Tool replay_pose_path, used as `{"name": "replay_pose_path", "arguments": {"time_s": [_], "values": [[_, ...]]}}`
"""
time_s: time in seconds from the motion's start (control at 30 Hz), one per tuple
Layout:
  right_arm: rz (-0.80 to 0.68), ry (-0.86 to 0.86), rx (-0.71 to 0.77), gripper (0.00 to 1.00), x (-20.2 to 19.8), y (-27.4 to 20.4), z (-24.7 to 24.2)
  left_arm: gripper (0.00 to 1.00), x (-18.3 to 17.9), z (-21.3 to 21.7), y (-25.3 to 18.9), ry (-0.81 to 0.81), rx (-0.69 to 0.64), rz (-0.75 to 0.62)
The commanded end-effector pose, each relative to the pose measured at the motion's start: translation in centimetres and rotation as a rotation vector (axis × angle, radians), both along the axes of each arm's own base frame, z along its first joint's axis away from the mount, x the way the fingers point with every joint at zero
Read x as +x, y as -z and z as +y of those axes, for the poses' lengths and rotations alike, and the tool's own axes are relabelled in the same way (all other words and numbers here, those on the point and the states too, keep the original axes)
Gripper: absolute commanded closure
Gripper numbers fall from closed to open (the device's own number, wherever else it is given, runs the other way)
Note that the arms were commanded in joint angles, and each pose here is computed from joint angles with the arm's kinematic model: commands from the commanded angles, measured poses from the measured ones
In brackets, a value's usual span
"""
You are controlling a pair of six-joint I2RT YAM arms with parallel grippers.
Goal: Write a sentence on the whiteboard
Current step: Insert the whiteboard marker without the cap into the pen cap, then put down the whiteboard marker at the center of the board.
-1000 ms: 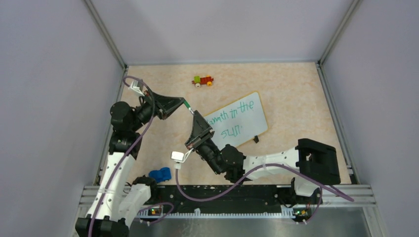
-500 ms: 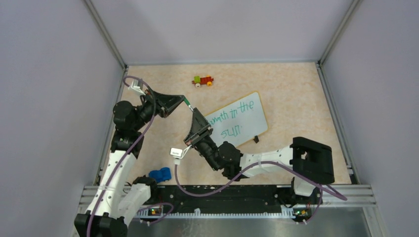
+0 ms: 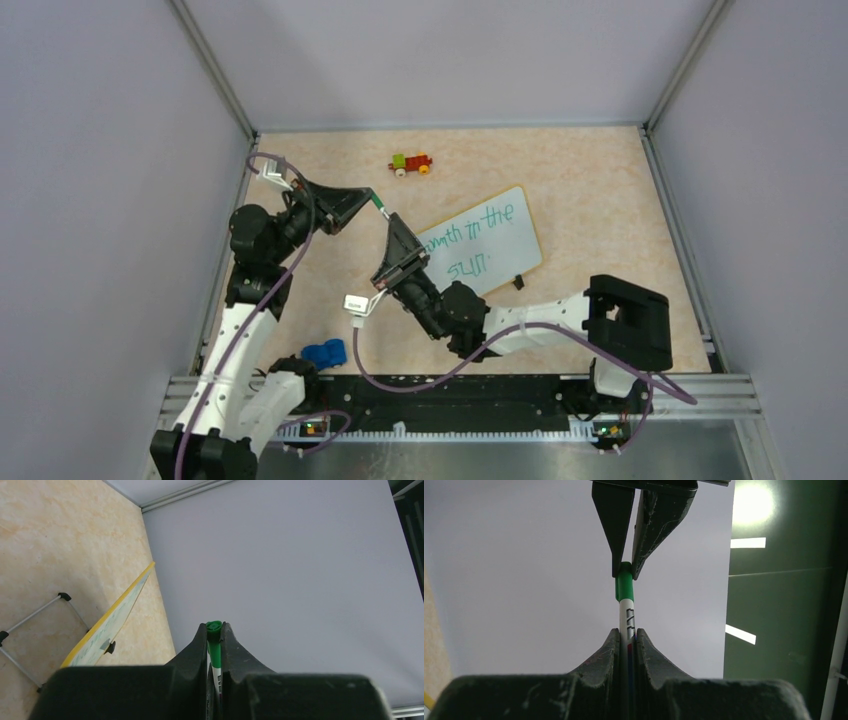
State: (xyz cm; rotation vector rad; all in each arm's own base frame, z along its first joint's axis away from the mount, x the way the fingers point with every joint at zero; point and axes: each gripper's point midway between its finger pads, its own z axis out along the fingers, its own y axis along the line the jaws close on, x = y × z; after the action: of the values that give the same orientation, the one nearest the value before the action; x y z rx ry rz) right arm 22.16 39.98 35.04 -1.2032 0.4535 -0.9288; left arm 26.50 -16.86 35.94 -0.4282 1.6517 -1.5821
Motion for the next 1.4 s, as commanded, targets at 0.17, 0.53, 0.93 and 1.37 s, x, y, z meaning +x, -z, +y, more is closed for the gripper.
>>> {"name": "replay_pose_path", "arguments": {"time_s": [0.17,0.53,0.93,1.37], "values": [[-0.100,-0.087,0.152,0.76,-1.3,-5.2,-2.3,1.00,-1.2,-1.1,-3.5,0.171,0.037,-0.065],[-0.044,-0.079,0.122,0.37,-1.7,-3.4,-4.8,1.00,3.0,2.4,-10.9,0.028,0.027,-0.232],[0.578,0.059,0.417,0.27,3.8,-3.9,-9.6,1.00,10.5,7.2,-8.3,-0.152,0.664,-0.382],[1.163,0.235,0.797,0.25,10.4,0.2,-20.3,1.00,12.2,10.2,7.3,0.141,1.082,-0.089]]}}
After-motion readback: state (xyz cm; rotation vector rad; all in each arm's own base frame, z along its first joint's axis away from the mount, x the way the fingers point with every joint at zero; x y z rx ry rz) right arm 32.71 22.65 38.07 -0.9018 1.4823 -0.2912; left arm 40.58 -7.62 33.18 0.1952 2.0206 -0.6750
